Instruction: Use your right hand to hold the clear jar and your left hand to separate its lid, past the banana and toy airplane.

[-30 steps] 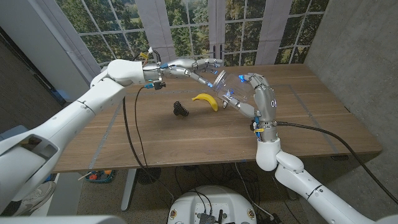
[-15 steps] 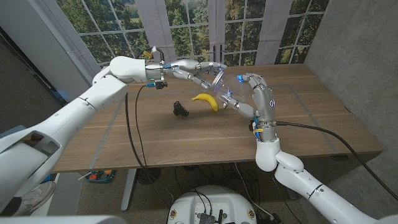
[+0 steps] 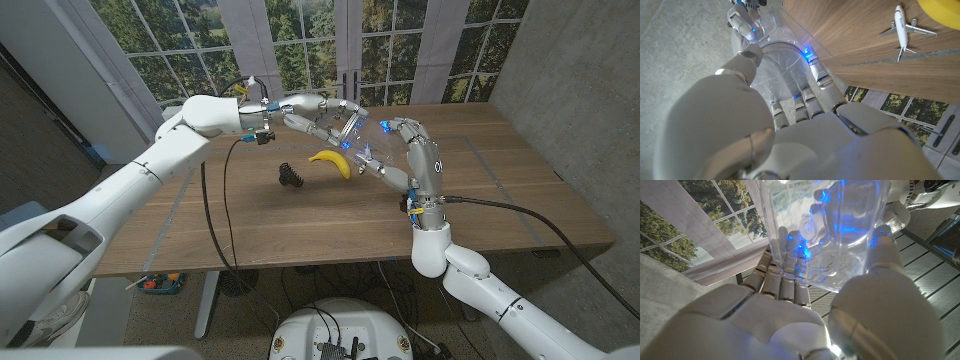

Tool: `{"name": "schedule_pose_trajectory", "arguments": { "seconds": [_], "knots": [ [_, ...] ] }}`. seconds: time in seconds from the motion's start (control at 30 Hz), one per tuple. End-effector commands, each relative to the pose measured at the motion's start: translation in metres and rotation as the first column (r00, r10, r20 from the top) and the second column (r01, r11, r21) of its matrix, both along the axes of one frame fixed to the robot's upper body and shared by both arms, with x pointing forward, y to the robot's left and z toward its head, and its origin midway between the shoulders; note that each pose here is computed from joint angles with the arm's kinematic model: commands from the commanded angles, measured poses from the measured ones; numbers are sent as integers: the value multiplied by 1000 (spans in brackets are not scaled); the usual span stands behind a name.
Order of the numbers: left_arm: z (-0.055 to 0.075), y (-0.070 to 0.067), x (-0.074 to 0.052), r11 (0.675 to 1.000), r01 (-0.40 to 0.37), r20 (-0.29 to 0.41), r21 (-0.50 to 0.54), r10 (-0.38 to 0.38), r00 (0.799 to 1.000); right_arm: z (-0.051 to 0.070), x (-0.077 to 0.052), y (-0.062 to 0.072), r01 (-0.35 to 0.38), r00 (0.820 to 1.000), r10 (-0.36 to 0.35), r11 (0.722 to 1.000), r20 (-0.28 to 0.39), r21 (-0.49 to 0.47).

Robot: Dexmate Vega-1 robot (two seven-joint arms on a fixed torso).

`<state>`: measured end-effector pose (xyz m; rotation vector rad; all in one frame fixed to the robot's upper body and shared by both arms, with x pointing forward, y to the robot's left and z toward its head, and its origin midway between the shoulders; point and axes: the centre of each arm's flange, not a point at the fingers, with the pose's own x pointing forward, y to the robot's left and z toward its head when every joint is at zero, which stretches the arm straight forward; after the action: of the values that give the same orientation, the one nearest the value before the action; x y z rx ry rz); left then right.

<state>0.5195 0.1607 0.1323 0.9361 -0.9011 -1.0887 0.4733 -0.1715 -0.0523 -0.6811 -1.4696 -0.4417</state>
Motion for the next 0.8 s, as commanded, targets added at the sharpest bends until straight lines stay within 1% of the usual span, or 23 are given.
{"name": "schedule_pose_trajectory", "arguments": {
  "seconds": [0.03,0.17,0.27,0.37,0.4,0.47,0.5,0.57,0.6,0.63,0.7,0.73,0.8],
  "knots": [
    [-15,-10,-4,997,-39,-75,-73,33,997,-3,-3,-3,17,1000,-17,1000,18,-6],
    [-22,-11,-10,987,-93,-92,-134,81,992,-4,-3,-3,24,999,-24,1000,31,-8],
    [-26,-10,-10,973,-126,-143,-192,100,985,-4,-4,-4,31,999,-31,999,41,-12],
    [-28,-9,-10,960,-172,-188,-220,131,973,-5,-5,-4,45,998,-43,999,53,-22],
    [-30,-9,-10,957,-186,-211,-222,139,968,-6,-6,-4,48,997,-47,999,57,-24],
    [-32,-8,-11,946,-218,-233,-240,162,959,-7,-6,-4,66,996,-63,997,69,-33],
    [-33,-8,-10,941,-234,-258,-245,170,951,-8,-6,-4,75,994,-72,996,77,-38],
    [-34,-7,-11,930,-269,-273,-250,199,941,-9,-7,-4,89,992,-85,995,90,-47],
    [-35,-7,-12,922,-296,-294,-250,218,930,-9,-7,-4,96,991,-91,994,96,-51],
    [-35,-7,-12,916,-306,-290,-260,228,929,-10,-7,-3,101,990,-95,994,102,-52],
    [-36,-6,-14,910,-329,-311,-251,246,918,-10,-8,-3,117,987,-110,991,117,-60],
    [-36,-7,-15,907,-337,-308,-251,255,917,-11,-8,-3,121,986,-113,991,124,-64],
    [-35,-8,-17,902,-364,-320,-231,282,904,-11,-9,-3,134,983,-123,989,137,-70]
  ]
}}
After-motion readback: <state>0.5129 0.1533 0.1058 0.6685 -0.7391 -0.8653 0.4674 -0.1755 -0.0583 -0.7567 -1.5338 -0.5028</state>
